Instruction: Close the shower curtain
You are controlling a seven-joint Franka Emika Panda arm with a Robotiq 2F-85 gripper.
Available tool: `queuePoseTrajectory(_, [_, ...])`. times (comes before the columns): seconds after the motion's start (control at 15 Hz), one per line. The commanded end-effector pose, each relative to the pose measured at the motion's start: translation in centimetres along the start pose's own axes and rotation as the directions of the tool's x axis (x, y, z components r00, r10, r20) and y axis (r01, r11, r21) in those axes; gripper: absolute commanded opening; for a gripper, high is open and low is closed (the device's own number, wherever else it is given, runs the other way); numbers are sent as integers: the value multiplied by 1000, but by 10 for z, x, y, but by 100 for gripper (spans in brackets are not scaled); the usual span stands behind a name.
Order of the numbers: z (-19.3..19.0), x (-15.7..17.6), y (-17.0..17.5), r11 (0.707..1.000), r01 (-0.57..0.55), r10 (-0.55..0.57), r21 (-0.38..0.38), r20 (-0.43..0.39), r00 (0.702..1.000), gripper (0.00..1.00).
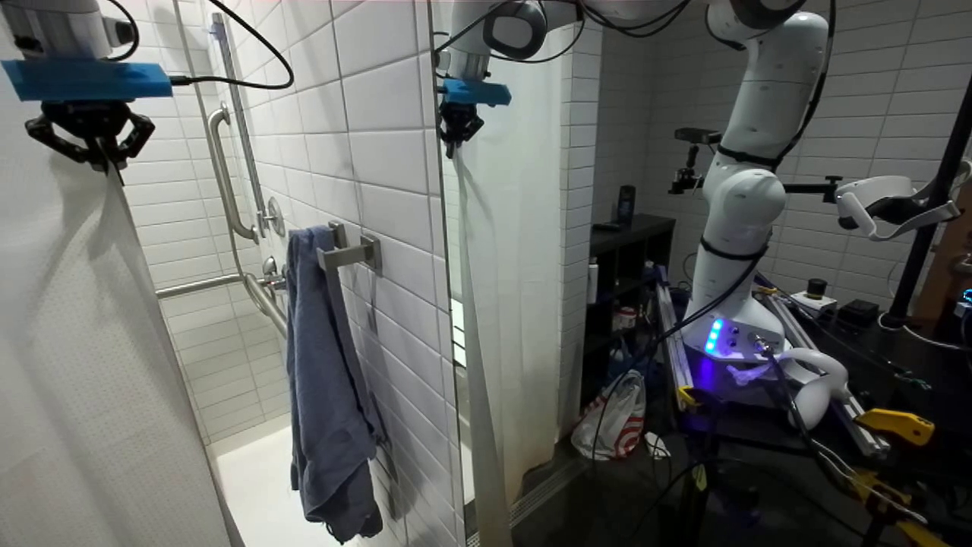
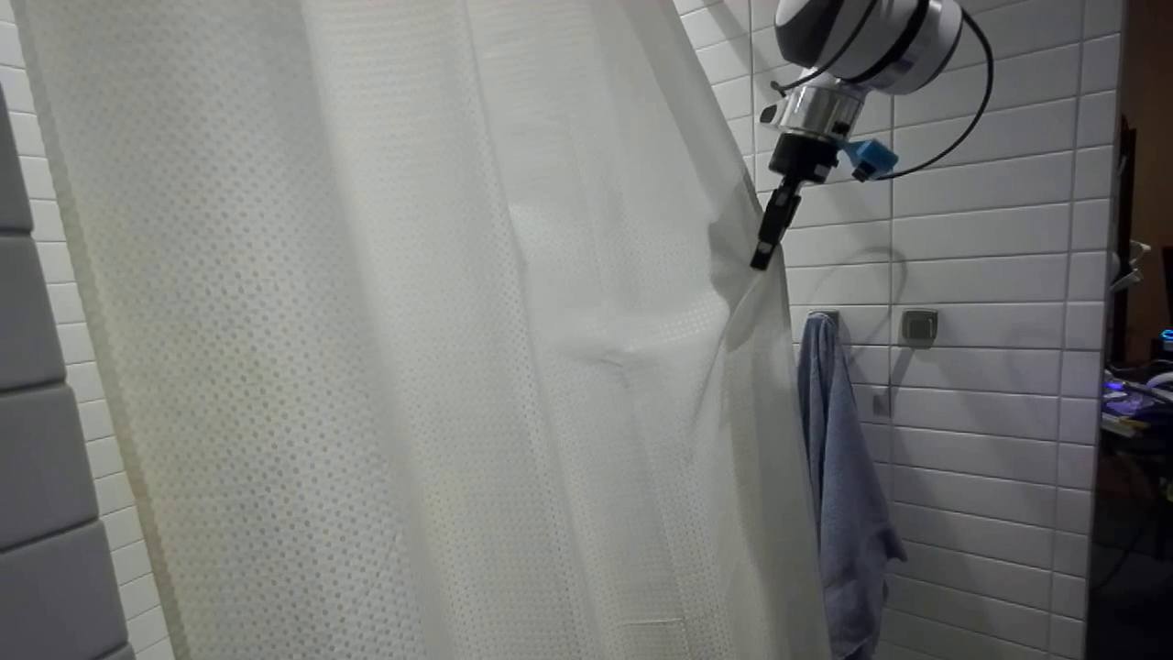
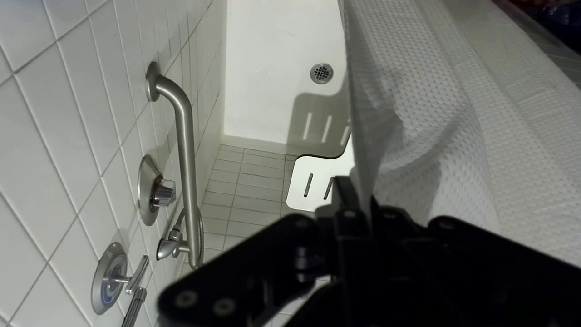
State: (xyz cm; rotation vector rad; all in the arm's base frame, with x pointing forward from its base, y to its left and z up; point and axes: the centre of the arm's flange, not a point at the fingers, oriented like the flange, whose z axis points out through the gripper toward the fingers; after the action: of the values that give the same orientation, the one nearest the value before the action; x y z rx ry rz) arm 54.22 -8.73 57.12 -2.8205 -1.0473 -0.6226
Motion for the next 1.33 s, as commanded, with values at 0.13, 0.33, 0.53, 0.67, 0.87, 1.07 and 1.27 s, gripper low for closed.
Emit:
queuePoseTrajectory(0.13, [25,45,37,1000,17,-17,23,-13,1000,0])
queuePoseTrajectory(0.33, [37,59,47,1000,14,-14,25,-13,1000,0])
queuePoseTrajectory(0.53, [45,76,60,1000,21,-21,23,-10,1000,0])
queuePoseTrajectory(0.67, [49,89,67,999,25,-25,28,-5,1000,0])
queuePoseTrajectory(0.87, [58,111,77,998,29,-30,48,7,1000,0])
queuePoseTrajectory(1.07, [68,132,83,998,32,-33,58,16,999,0])
queuePoseTrajectory(1.27, [77,149,92,1000,-5,5,-12,17,1000,0])
